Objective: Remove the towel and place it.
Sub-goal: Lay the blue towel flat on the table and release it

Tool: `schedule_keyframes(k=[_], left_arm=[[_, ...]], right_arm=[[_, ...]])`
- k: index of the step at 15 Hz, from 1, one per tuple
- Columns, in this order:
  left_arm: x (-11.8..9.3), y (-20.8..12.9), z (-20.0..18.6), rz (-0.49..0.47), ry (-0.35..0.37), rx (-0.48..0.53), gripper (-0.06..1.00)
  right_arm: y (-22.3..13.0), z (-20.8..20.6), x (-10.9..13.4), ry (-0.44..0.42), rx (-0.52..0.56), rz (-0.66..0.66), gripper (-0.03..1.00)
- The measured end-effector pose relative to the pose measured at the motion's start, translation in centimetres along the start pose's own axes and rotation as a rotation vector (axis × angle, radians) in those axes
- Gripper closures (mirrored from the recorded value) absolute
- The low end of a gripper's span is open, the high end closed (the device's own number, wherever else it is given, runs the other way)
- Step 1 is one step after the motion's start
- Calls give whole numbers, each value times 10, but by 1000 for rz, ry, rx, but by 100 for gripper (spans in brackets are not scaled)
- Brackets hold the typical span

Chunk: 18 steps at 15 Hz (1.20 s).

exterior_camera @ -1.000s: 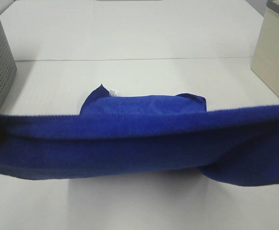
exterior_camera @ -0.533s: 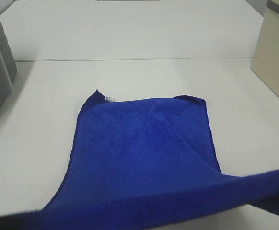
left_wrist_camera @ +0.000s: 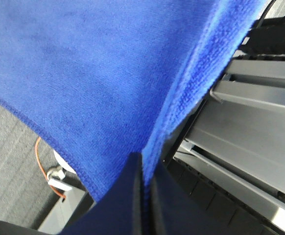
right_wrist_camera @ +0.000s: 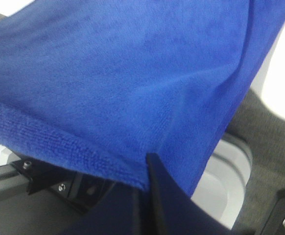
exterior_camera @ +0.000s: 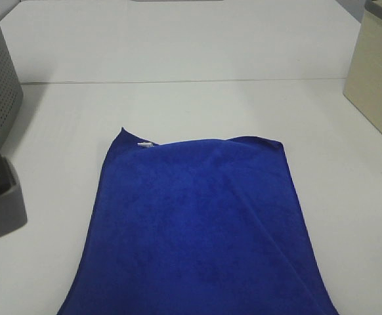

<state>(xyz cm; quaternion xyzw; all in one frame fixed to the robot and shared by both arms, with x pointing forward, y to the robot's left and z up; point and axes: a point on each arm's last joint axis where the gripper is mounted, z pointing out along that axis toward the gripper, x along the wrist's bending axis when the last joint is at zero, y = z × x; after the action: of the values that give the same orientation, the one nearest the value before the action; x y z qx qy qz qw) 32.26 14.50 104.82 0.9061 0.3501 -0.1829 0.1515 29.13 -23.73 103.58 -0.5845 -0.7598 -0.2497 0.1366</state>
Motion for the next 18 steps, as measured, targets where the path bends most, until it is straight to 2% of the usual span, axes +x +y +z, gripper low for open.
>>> schedule_keyframes(k=[3, 6, 10, 16, 18], left_arm=[[11, 1, 26, -67, -7, 112, 94], [18, 7, 42, -95, -6, 190, 94], [26, 13, 62, -102, -23, 266, 94], [32, 17, 76, -120, -25, 317, 94], [39, 21, 94, -127, -45, 385, 94]], right_arm=[[-10, 18, -9, 18, 77, 108, 95], [-6, 25, -12, 14, 132, 147, 95], [4, 37, -20, -14, 251, 210, 95], [17, 56, -29, -36, 419, 307, 95], [22, 65, -34, -43, 495, 345, 95]])
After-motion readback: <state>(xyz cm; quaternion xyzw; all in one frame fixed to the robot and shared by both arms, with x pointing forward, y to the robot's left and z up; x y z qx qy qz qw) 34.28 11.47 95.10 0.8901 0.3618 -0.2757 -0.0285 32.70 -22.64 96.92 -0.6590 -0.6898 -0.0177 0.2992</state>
